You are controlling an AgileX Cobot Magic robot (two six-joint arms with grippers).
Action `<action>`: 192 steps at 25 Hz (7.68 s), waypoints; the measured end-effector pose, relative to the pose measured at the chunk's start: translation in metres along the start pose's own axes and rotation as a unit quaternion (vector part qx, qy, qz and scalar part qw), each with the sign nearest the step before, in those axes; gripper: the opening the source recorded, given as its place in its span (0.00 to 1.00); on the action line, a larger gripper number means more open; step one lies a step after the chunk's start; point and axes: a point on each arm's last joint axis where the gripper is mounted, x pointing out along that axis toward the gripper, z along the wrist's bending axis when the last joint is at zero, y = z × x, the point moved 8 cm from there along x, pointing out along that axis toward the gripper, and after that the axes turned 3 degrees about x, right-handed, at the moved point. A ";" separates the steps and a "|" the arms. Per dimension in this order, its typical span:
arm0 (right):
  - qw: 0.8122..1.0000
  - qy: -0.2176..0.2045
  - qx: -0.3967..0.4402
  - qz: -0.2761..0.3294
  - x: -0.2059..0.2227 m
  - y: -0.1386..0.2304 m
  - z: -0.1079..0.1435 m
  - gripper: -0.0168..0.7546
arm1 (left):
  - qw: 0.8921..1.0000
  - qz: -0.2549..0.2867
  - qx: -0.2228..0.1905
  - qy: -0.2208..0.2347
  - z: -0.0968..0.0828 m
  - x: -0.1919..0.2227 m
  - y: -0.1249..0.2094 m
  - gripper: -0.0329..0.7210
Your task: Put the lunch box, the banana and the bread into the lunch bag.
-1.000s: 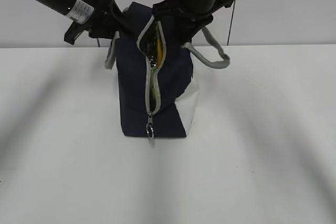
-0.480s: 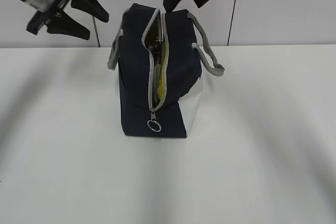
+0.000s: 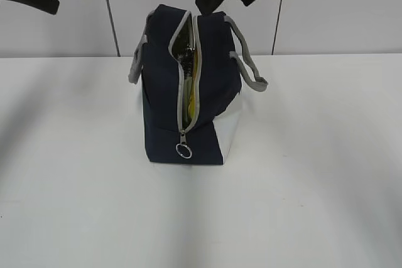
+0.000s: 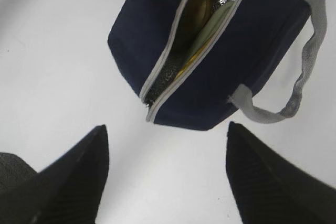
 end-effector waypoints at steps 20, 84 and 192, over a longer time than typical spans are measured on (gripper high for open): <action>1.000 -0.007 -0.002 0.019 -0.022 0.040 0.009 0.69 | 0.993 -0.028 0.100 -0.047 -0.042 -0.044 0.016 0.53; 0.985 -0.081 -0.123 -0.096 0.138 0.146 0.051 0.60 | 0.993 -0.028 0.101 -0.048 -0.042 -0.045 0.016 0.52; 0.927 -0.152 -0.183 -0.290 0.152 0.092 0.025 0.00 | 0.994 -0.013 0.097 -0.048 -0.037 -0.032 0.016 0.50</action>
